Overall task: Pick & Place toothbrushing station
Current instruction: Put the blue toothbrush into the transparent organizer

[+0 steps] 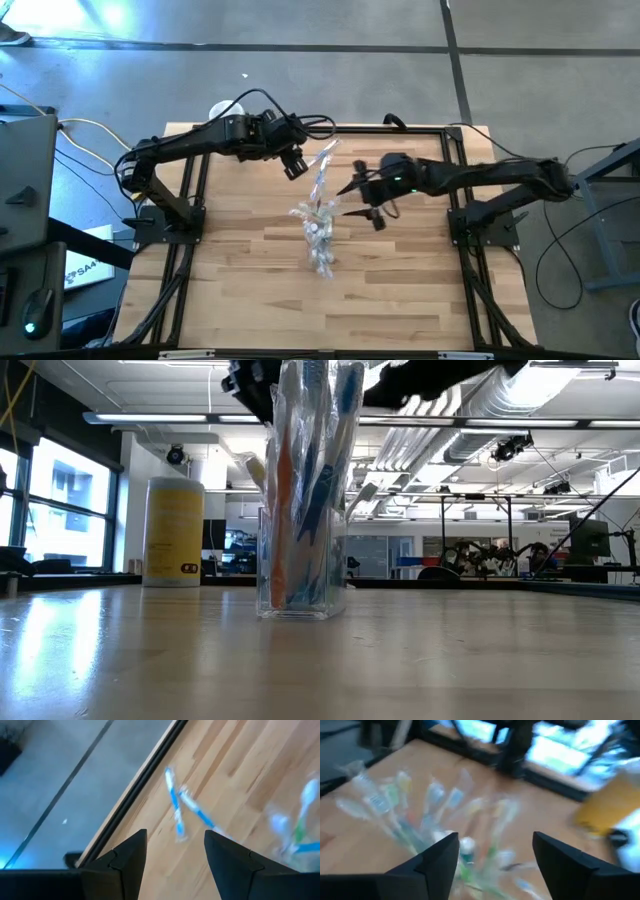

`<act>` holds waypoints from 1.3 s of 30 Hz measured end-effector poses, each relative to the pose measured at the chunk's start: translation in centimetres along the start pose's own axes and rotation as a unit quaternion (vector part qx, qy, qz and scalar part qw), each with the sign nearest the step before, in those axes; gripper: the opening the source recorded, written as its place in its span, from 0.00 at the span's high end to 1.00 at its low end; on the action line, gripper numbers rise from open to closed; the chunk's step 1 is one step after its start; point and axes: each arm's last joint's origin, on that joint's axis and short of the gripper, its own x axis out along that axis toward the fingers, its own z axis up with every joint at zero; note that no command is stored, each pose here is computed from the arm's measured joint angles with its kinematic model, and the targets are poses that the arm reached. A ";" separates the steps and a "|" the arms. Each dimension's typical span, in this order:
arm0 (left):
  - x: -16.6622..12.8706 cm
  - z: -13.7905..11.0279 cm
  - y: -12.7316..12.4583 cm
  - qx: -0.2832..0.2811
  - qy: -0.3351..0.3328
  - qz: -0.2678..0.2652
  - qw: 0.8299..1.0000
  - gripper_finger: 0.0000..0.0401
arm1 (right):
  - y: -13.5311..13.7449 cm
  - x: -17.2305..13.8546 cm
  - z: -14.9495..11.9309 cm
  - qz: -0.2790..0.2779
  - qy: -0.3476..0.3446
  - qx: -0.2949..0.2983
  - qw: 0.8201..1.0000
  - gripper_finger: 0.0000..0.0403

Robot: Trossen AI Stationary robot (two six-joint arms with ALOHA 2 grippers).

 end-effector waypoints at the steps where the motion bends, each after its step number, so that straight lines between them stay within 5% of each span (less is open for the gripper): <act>1: 0.0 -0.2 0.2 0.001 0.010 0.004 1.000 0.53 | 0.0 -1.0 0.4 -0.019 0.000 -0.006 1.000 0.39; 10: -0.2 -1.4 0.4 0.026 0.068 -0.001 0.997 0.53 | -1.6 -9.8 2.5 -0.268 0.000 -0.037 0.963 0.39; 16: -0.1 -1.3 0.4 0.039 0.065 -0.003 0.997 0.53 | -6.3 -11.8 -0.3 -0.331 0.043 0.014 0.943 0.39; 29: -0.6 -1.5 -0.8 0.012 0.077 -0.071 0.994 0.53 | -18.8 -7.6 -9.5 -0.242 0.041 0.121 0.962 0.39; 39: -2.8 -2.5 -4.5 0.038 0.065 -0.111 0.991 0.53 | -23.9 -0.1 -13.6 -0.179 0.150 0.096 0.968 0.39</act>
